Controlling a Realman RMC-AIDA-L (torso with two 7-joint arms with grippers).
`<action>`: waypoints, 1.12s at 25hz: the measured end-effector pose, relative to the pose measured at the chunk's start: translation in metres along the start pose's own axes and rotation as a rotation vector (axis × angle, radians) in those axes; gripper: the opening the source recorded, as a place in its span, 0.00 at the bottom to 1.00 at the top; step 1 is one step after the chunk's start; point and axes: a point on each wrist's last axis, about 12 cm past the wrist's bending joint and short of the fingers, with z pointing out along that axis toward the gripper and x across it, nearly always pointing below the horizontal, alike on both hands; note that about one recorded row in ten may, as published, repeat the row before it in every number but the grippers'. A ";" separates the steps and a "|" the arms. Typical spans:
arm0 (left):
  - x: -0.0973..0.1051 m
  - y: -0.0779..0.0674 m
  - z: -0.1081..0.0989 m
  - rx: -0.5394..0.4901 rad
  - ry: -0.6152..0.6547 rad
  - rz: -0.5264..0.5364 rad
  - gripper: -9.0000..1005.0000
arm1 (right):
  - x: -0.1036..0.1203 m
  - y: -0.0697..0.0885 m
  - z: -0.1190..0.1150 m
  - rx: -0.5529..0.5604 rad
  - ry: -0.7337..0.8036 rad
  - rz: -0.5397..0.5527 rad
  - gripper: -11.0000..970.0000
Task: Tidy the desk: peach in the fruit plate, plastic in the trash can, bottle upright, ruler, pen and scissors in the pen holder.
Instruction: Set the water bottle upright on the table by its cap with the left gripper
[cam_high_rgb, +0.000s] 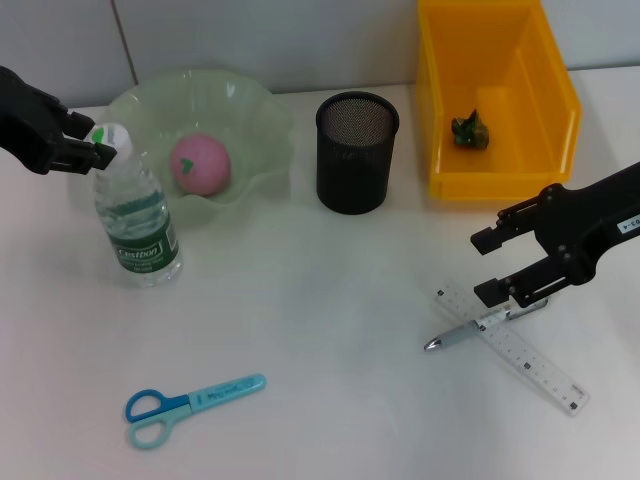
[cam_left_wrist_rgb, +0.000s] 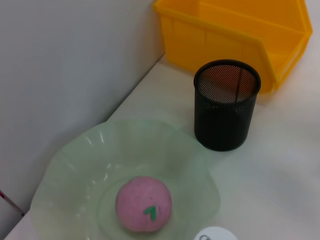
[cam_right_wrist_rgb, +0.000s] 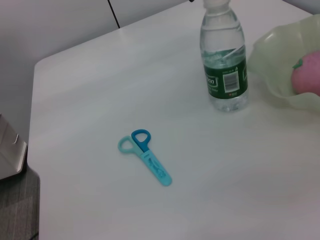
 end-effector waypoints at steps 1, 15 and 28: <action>0.000 0.000 0.000 0.000 0.001 -0.002 0.36 | 0.000 0.000 0.000 0.001 0.000 0.000 0.78; 0.002 0.003 -0.005 -0.015 -0.016 -0.033 0.20 | 0.000 0.000 -0.001 0.002 0.001 -0.002 0.78; 0.021 -0.017 -0.015 0.164 -0.355 -0.053 0.43 | 0.003 0.002 0.000 -0.005 -0.026 0.022 0.78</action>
